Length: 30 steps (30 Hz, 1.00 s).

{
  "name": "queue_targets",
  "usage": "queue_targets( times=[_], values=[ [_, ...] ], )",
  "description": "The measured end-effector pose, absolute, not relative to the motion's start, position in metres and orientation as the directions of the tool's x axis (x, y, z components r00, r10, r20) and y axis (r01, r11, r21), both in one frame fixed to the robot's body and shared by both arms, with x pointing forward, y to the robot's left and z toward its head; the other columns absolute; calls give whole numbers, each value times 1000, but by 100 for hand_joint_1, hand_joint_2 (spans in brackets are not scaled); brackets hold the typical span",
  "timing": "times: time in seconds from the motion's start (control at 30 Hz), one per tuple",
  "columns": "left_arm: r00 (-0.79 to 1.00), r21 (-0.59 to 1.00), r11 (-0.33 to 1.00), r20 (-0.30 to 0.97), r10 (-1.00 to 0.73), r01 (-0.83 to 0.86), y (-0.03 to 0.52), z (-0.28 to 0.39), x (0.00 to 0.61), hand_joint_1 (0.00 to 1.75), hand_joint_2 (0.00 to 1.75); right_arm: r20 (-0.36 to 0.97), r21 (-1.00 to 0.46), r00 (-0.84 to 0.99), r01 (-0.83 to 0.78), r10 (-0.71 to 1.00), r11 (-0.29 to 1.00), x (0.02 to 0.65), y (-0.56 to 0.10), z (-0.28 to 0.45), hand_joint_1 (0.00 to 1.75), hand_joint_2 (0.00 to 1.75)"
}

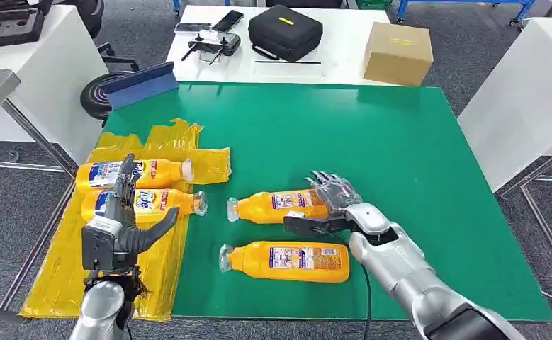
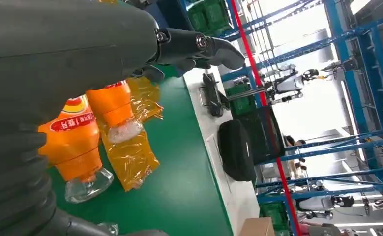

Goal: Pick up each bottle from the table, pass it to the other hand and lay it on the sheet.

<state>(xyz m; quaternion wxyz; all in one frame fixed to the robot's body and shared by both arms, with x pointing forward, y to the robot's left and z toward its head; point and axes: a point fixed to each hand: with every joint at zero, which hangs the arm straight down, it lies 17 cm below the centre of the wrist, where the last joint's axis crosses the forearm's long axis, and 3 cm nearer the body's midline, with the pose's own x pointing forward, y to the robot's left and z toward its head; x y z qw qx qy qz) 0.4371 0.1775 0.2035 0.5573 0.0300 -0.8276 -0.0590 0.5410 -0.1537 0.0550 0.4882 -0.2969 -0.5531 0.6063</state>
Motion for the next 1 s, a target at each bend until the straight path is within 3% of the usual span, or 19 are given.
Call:
queue_targets(
  times=[0.4, 0.43, 0.47, 0.5, 0.6, 0.7, 1.0],
  values=[
    [-374, 128, 992, 921, -111, 20, 176, 202, 438, 0, 175, 185, -956, -363, -283, 913, 82, 537, -142, 48, 0, 175],
    [-375, 125, 992, 921, -109, 19, 176, 202, 438, 0, 175, 185, -955, -364, -284, 913, 80, 537, -142, 48, 82, 175],
    [-376, 123, 992, 920, -107, 18, 177, 202, 438, 0, 175, 185, -955, -364, -286, 913, 80, 537, -142, 47, 152, 175],
    [-378, 121, 992, 920, -106, 16, 177, 203, 438, 0, 175, 185, -954, -365, -290, 913, 77, 536, -142, 46, 164, 175],
    [-383, 119, 993, 918, -104, 14, 177, 205, 440, 0, 175, 183, -949, -367, -307, 912, 68, 534, -141, 41, 164, 175],
    [-390, 117, 993, 915, -102, 14, 177, 209, 441, 0, 175, 183, -949, -370, -309, 911, 65, 534, -138, 41, 175, 175],
    [-395, 117, 993, 913, -101, 16, 176, 211, 442, 0, 175, 182, -945, -363, -322, 914, 60, 535, -140, 39, 175, 175]
  ],
)
